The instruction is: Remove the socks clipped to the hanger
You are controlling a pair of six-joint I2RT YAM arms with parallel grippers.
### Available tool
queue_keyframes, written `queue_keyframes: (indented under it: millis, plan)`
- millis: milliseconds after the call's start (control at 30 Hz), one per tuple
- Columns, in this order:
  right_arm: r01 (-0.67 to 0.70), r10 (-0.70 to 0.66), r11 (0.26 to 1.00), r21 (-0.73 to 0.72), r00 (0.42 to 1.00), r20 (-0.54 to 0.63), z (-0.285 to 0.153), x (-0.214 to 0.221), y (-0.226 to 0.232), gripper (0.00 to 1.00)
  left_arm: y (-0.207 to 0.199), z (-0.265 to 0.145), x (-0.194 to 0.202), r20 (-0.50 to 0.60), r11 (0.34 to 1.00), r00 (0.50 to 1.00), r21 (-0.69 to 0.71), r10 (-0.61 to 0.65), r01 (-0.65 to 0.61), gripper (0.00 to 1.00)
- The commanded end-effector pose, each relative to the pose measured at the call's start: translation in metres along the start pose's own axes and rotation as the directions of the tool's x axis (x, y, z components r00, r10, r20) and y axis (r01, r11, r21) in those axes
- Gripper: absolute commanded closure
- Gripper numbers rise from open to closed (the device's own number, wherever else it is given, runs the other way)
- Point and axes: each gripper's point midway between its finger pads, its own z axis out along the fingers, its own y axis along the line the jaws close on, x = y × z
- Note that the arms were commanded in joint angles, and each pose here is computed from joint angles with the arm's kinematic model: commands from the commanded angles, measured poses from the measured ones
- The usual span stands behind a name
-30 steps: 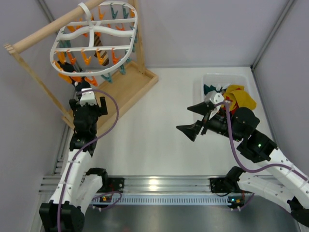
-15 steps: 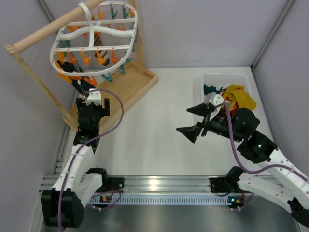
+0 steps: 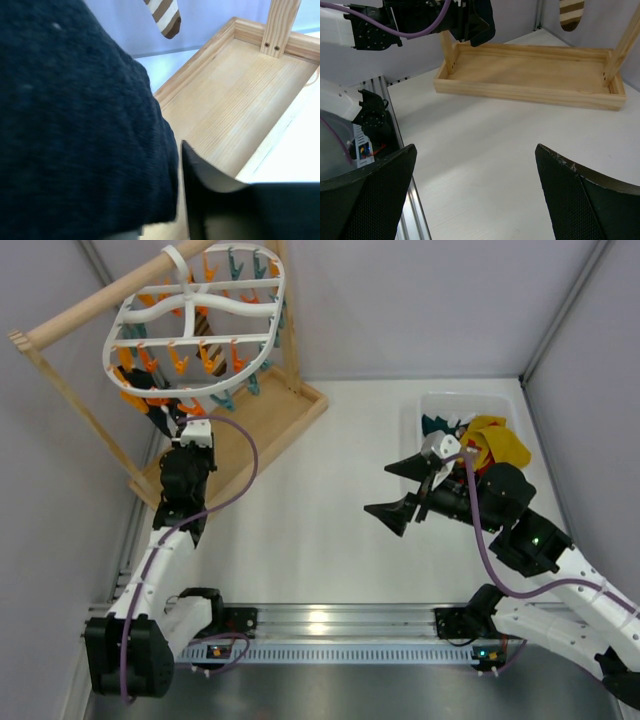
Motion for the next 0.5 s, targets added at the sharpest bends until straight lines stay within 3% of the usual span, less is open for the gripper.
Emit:
queue_keyframes:
  millis: [0, 133, 200, 333, 467]
  plan:
    - [0.007, -0.006, 0.999, -0.034, 0.999, 0.044, 0.004, -0.01, 0.006, 0.03, 0.01, -0.002, -0.043, 0.129, 0.999, 0.991, -0.024, -0.043, 0.047, 0.67]
    - [0.004, -0.003, 0.999, -0.036, 0.999, 0.044, 0.005, -0.009, 0.006, 0.03, 0.021, -0.008, -0.044, 0.139, 0.987, 0.983, -0.092, -0.116, 0.129, 0.85]
    - [0.005, -0.003, 0.999, -0.038, 0.999, 0.049, 0.004, -0.01, 0.007, 0.03, 0.032, -0.012, -0.044, 0.155, 0.962, 0.967, -0.154, -0.203, 0.226, 1.0]
    - [0.0, 0.002, 0.999, -0.034, 0.998, 0.057, 0.004, -0.011, 0.006, 0.03, 0.033, -0.023, -0.053, 0.194, 0.902, 0.908, -0.155, -0.372, 0.403, 1.0]
    - [-0.004, 0.006, 0.999, -0.035, 0.998, 0.064, 0.004, -0.011, 0.006, 0.03, 0.024, -0.028, -0.037, 0.146, 0.838, 0.851, -0.154, -0.505, 0.524, 1.0]
